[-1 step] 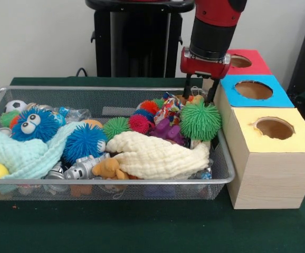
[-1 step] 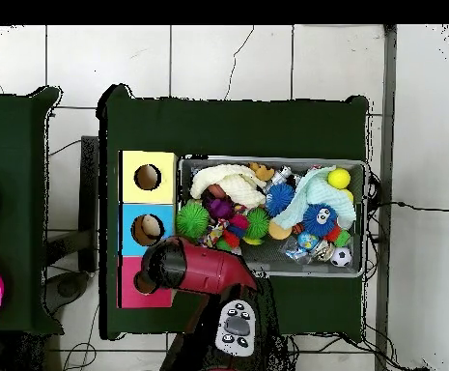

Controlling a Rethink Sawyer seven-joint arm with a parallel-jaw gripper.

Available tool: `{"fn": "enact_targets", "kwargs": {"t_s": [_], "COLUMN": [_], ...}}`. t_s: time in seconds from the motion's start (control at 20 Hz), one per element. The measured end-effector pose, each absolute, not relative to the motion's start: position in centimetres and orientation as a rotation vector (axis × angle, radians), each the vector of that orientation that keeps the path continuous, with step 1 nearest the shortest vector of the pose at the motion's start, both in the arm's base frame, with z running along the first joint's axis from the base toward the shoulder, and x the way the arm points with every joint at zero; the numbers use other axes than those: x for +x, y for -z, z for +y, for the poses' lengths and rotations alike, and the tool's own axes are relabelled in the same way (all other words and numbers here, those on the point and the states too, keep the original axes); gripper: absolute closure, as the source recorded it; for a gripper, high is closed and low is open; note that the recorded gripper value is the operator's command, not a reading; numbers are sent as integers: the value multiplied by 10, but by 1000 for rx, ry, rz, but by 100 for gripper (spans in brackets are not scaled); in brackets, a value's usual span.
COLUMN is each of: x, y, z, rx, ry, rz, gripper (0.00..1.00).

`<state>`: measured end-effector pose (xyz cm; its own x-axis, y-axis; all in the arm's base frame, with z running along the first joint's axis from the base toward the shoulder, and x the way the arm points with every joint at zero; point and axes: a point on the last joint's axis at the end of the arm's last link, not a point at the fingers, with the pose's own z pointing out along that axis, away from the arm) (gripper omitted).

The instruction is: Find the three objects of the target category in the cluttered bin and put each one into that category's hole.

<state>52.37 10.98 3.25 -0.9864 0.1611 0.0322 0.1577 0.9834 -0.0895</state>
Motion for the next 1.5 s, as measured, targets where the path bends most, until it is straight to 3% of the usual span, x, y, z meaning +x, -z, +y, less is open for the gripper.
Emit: {"fn": "enact_targets", "kwargs": {"t_s": [0.9, 1.25, 1.3, 1.5], "x": [496, 496, 497, 497], "y": [21, 26, 28, 30], "z": [94, 87, 87, 92], "rx": [-368, -434, -443, -435], "ry": [-43, 32, 51, 60], "rz": [-3008, -2986, -2981, -2984], "gripper": [0, 0, 100, 100]}}
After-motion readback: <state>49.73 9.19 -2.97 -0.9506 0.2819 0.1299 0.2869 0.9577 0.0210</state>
